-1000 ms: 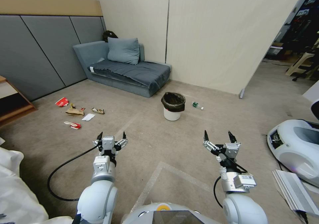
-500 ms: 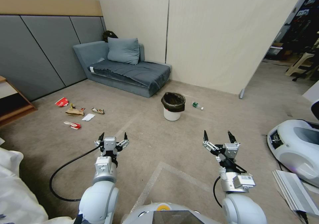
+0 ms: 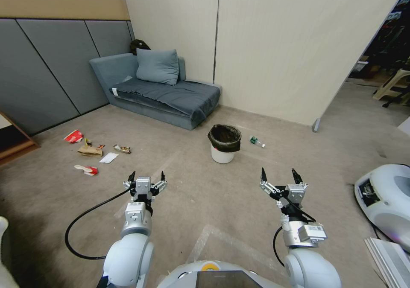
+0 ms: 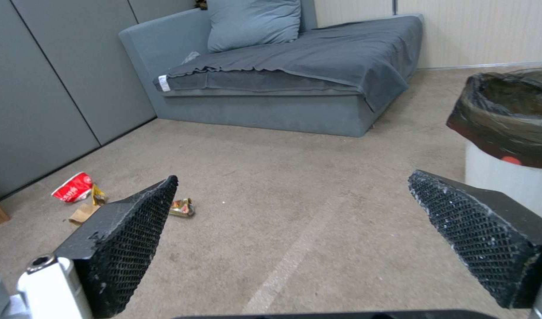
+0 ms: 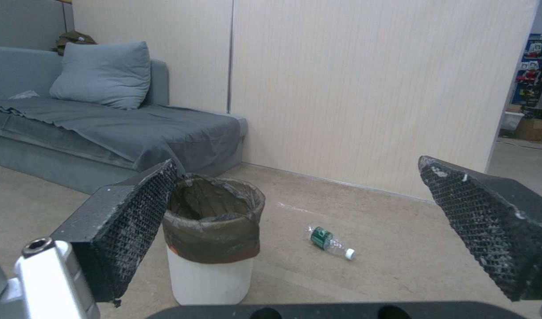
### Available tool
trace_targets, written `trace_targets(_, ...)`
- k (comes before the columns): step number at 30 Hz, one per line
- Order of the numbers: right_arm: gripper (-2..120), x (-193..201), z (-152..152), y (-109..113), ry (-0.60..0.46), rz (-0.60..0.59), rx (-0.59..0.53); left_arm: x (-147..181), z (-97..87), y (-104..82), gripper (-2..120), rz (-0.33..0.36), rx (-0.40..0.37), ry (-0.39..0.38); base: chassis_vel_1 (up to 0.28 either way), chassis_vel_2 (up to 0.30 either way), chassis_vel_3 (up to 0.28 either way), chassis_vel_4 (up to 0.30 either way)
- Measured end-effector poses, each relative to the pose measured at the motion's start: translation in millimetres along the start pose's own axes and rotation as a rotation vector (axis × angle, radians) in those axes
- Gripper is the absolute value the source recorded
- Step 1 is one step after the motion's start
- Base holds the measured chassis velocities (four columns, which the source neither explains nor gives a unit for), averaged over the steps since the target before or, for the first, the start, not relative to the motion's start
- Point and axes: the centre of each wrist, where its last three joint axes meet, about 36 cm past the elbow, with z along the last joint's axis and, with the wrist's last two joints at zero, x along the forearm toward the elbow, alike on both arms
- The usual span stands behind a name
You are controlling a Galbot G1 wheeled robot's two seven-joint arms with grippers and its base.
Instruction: Pick up the trash bin, then pick up the garbage from the floor and place it into the trash bin.
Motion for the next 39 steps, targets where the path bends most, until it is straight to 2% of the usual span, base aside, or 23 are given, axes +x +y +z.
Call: trace_targets(39, 100, -0.2, 4.5, 2.1, 0.0, -0.006, -0.008, 2.7, 1.5, -6.3, 100, 0.041, -0.009, -0.01, -0.15, 0.15, 0.15, -0.148)
